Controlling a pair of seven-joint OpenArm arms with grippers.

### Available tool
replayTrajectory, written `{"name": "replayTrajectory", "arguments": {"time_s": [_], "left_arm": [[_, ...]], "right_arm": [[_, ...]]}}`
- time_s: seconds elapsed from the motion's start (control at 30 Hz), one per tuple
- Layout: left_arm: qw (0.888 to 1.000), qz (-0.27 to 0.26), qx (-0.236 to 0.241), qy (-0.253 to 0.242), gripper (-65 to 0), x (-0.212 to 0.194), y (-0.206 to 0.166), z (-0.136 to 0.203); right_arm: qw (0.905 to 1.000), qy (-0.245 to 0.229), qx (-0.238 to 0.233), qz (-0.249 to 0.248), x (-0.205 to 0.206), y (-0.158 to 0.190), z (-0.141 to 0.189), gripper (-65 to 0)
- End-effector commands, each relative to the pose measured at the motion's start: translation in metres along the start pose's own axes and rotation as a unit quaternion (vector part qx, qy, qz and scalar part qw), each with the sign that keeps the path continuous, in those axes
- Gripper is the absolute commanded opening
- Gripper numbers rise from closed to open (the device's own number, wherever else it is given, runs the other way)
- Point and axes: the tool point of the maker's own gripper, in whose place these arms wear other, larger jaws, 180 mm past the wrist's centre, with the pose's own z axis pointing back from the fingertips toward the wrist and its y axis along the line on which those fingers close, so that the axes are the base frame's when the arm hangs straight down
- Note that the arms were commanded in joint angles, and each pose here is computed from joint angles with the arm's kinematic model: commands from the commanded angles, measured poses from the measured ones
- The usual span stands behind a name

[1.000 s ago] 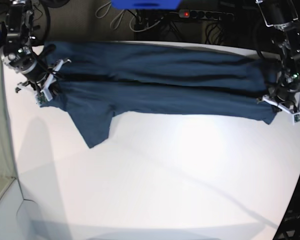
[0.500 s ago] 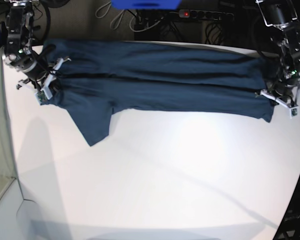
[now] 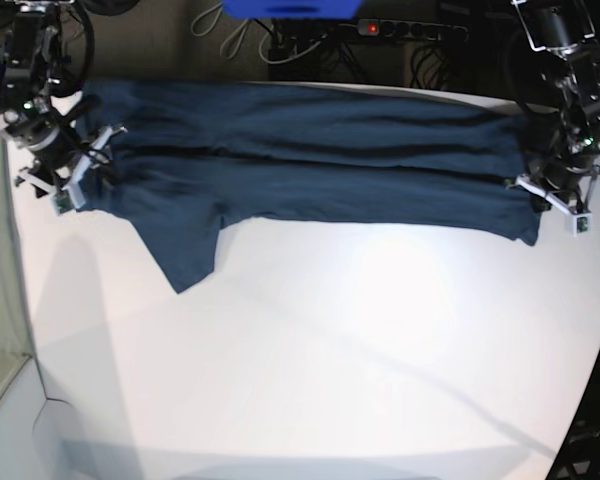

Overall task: Layout the t-shirt on the table in an organized manner, then fold the t-shirt properly
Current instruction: 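Lower the folded hem onto the shirt body with both grippers, then open the right gripper and move it over the loose sleeve fabric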

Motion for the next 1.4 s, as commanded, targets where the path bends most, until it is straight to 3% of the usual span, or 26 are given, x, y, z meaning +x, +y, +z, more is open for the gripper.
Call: {"name": "replayTrajectory", "arguments": {"time_s": [0.0, 0.1, 0.27, 0.37, 0.6, 0.97, 1.37], "left_arm": [[1.000, -0.007, 0.000, 0.004, -64.6, 0.002, 0.002, 0.002], [1.000, -0.007, -0.001, 0.003, -64.6, 0.002, 0.002, 0.002], [1.000, -0.007, -0.002, 0.004, -64.6, 0.002, 0.001, 0.001], [1.000, -0.007, -0.002, 0.003, -64.6, 0.002, 0.001, 0.001], [1.000, -0.009, -0.001, 0.009, -64.0, 0.000, 0.002, 0.001], [1.000, -0.002, -0.005, 0.018, -64.0, -0.013, -0.002, 0.002], [1.000, -0.004, -0.004, 0.020, -64.1, -0.014, -0.002, 0.002]], "right_arm": [[0.9994, -0.027, -0.020, 0.013, 0.018, -0.016, 0.010, -26.2], [0.9982, -0.038, -0.039, 0.027, 0.033, -0.025, 0.021, -25.3], [0.9974, -0.033, -0.026, 0.058, 0.060, -0.027, 0.013, -25.3], [0.9983, -0.035, -0.025, 0.041, 0.085, -0.027, -0.005, -25.3], [0.9979, -0.029, 0.046, 0.035, 0.129, 0.004, -0.064, -25.5], [0.9939, 0.022, 0.108, 0.009, 0.117, 0.031, -0.109, -25.6], [0.9894, 0.030, 0.138, -0.033, 0.086, 0.048, -0.126, -27.5]]}}
